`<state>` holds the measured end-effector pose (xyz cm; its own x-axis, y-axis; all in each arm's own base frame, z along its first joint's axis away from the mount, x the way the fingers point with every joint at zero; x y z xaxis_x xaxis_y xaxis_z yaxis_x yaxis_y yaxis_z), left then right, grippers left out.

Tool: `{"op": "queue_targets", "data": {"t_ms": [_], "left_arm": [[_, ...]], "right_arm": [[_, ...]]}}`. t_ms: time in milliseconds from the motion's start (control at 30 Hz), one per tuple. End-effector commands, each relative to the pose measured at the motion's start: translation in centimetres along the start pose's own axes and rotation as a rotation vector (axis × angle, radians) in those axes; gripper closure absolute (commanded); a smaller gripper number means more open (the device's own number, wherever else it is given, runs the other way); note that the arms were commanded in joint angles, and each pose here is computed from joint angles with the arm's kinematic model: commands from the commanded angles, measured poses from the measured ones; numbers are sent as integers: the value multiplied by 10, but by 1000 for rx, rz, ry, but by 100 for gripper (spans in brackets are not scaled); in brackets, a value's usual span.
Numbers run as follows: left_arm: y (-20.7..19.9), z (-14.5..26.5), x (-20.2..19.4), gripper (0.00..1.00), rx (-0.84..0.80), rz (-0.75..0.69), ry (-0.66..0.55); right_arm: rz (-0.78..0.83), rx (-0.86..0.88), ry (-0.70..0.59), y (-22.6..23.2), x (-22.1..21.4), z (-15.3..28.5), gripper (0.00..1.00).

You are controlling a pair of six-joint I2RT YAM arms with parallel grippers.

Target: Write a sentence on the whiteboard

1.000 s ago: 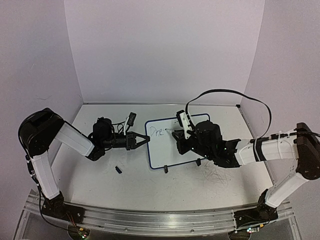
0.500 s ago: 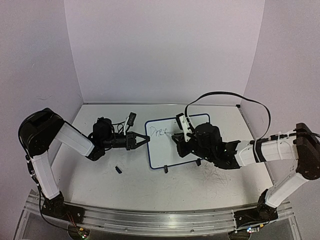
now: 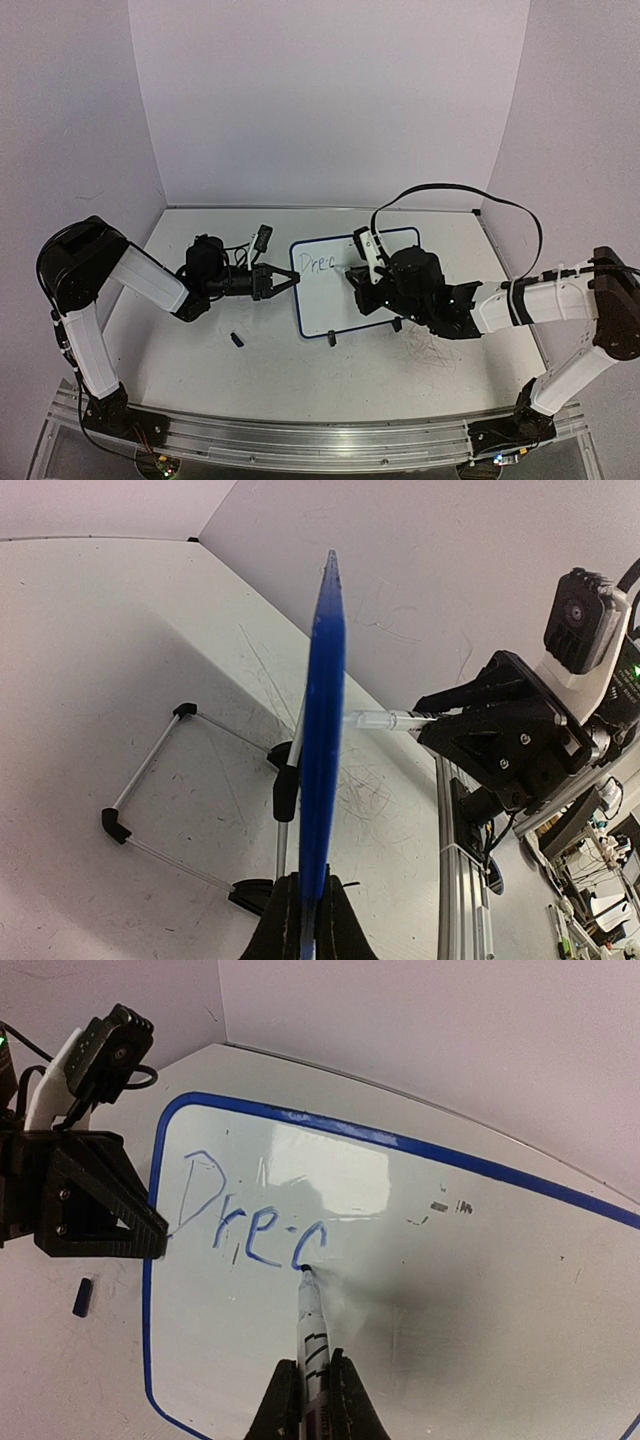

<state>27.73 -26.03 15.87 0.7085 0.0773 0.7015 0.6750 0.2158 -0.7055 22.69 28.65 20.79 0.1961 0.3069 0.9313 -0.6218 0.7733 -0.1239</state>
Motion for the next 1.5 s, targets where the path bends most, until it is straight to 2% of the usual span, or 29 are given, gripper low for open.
{"op": "queue_targets", "data": {"t_ms": [0,700,1167,1467], "left_arm": [[-20,3,14,100,-76,-51,-33],[-20,4,12,100,-74,-52,-31],[-20,4,13,100,-73,-53,-33],[-20,4,12,100,-70,-54,-35]], "right_arm": [[-13,-72,-35,-10,13,2,100],[-14,-78,-70,-9,24,-6,100],[-9,-29,27,-4,-9,1,100],[-15,-71,9,-10,-5,10,100]]}}
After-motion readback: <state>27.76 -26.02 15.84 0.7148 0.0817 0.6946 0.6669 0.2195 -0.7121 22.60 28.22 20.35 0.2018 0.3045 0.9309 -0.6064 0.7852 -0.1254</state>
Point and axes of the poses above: each gripper's point midway between its finger pads, its own z axis back along the fingers, its own y axis along the line the jaws close on, x = y × z, the point moved 10 cm from there along z, back along the fingers, and after that the axes turned 8 degrees about z, right-handed, at the moved point
